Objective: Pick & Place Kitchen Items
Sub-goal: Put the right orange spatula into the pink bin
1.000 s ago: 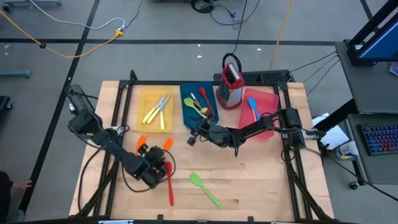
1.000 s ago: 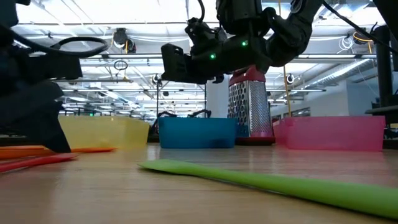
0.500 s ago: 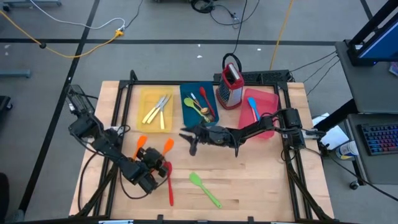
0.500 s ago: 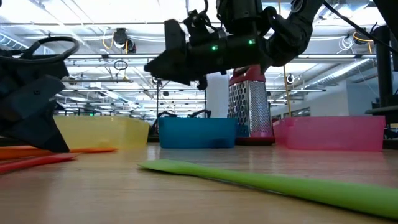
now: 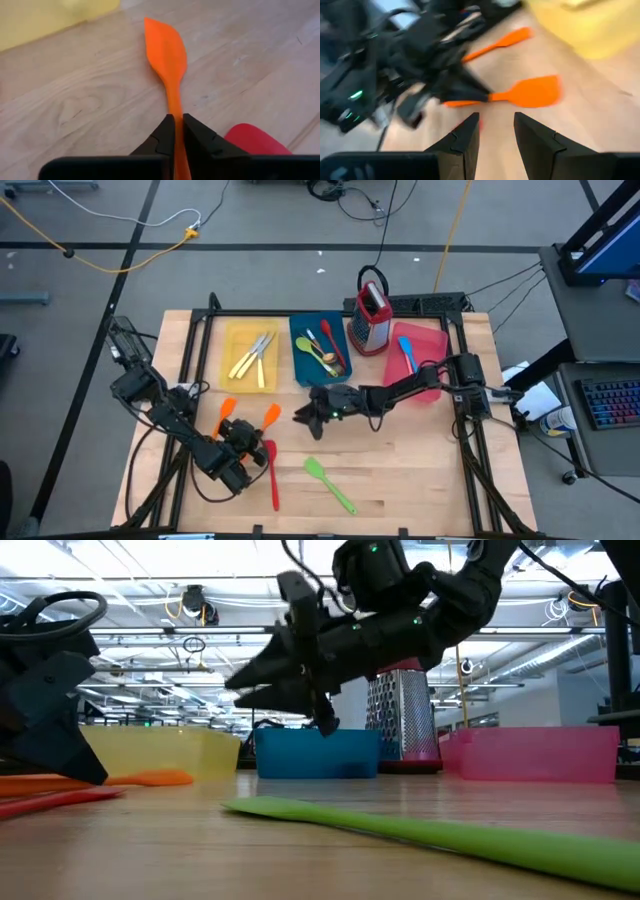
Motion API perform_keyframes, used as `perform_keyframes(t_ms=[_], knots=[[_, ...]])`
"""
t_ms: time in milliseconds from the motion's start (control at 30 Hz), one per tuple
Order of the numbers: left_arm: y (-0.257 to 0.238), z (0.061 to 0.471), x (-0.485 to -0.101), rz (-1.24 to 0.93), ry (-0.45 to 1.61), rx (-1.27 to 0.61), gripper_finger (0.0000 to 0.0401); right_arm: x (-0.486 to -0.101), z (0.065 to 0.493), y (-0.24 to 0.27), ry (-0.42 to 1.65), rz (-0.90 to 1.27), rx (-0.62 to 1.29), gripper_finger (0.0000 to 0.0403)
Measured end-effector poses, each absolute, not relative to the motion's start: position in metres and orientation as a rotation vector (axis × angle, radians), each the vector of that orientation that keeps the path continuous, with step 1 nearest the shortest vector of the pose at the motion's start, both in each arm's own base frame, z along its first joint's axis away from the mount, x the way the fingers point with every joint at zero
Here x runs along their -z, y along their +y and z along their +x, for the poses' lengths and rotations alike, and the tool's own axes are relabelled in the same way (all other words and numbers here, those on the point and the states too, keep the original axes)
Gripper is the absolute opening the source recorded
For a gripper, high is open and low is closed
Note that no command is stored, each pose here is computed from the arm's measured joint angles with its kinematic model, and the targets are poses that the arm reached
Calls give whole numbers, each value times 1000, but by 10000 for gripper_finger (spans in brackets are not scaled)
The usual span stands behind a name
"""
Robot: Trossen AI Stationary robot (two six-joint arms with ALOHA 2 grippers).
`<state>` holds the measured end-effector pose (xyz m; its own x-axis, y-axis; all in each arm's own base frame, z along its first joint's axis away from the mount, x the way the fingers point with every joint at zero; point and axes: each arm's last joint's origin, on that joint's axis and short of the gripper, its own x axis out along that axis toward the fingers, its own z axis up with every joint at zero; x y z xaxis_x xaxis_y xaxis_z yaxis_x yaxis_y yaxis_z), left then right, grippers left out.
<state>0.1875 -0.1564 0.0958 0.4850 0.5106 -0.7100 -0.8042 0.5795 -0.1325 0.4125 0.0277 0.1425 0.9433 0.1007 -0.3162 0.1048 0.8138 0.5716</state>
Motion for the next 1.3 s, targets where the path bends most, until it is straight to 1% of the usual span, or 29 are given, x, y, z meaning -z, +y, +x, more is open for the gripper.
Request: perform_keyframes(t_ms=[167, 367, 467, 567, 667, 867, 967, 1067, 1167, 1300], knots=[[-156, 187, -96, -460, 666, -832, 5, -131, 412, 26, 366, 619, 112, 116], [-157, 189, -96, -414, 675, -801, 4, -125, 413, 28, 382, 616, 103, 116], [-158, 190, -96, -394, 702, -771, 3, -123, 412, 30, 408, 564, 53, 116], [-159, 190, -96, -381, 746, -758, 2, -125, 413, 31, 407, 562, 13, 116], [-159, 190, -96, -378, 751, -757, 19, -124, 412, 31, 411, 533, 13, 116], [-159, 189, -101, -381, 762, -742, 102, -124, 412, 31, 411, 544, 13, 116], [-157, 185, -110, -387, 753, -748, 130, -124, 412, 31, 410, 544, 12, 116], [-154, 176, -123, -385, 713, -762, 135, -124, 412, 31, 411, 544, 13, 116], [-154, 166, -132, -363, 698, -756, 127, -124, 412, 31, 410, 544, 13, 116], [-165, 157, -132, -339, 695, -693, 114, -124, 412, 31, 410, 544, 13, 116]])
